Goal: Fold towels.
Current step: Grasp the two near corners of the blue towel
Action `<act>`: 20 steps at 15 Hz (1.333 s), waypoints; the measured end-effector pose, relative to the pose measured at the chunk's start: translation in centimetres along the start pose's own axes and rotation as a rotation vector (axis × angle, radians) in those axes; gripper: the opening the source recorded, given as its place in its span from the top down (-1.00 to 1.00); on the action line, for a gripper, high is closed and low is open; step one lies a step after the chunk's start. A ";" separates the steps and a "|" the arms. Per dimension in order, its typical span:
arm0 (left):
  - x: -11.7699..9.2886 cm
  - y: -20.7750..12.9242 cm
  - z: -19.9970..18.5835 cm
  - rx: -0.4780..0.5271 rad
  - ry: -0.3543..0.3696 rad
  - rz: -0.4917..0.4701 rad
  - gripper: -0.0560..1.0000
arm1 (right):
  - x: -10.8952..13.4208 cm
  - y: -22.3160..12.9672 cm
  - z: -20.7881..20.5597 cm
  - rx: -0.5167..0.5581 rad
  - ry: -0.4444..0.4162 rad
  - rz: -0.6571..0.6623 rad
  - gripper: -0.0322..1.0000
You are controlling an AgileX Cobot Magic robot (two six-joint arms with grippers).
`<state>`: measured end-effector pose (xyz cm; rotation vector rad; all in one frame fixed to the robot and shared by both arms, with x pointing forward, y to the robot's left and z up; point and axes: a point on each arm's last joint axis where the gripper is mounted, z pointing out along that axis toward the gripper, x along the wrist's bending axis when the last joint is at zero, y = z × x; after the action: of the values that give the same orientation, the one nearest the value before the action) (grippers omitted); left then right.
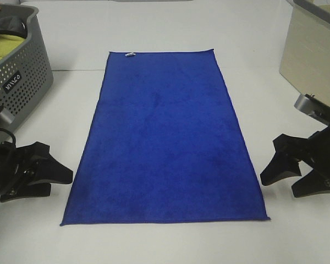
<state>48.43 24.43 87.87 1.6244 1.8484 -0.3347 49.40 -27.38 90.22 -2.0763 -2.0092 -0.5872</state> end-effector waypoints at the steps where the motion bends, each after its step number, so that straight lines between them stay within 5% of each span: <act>1: 0.0 0.2 0.5 0.013 0.000 0.006 -0.23 | -0.2 0.1 0.5 0.003 0.007 0.008 -0.38; 7: -1.0 0.3 3.9 0.086 0.025 0.052 -0.23 | -0.6 0.5 3.2 0.013 0.083 0.071 -0.36; 11: -2.3 0.1 5.4 0.129 -0.018 0.065 -0.21 | 1.8 0.4 4.8 0.026 0.098 0.023 -0.29; 13: -2.2 0.0 5.6 0.136 -0.011 0.061 0.00 | 2.0 0.4 5.1 0.020 0.074 0.020 0.00; 17: -1.6 -0.1 5.7 0.140 0.028 0.074 0.87 | 1.5 0.5 5.4 0.007 0.029 0.051 0.92; 20: -1.9 -0.1 5.3 0.140 0.029 0.098 0.89 | 1.6 0.4 5.4 0.019 0.034 0.052 0.94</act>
<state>49.94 19.83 85.01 1.8162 1.7934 -0.4079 50.59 -23.78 86.05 -2.0864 -1.9283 -0.5882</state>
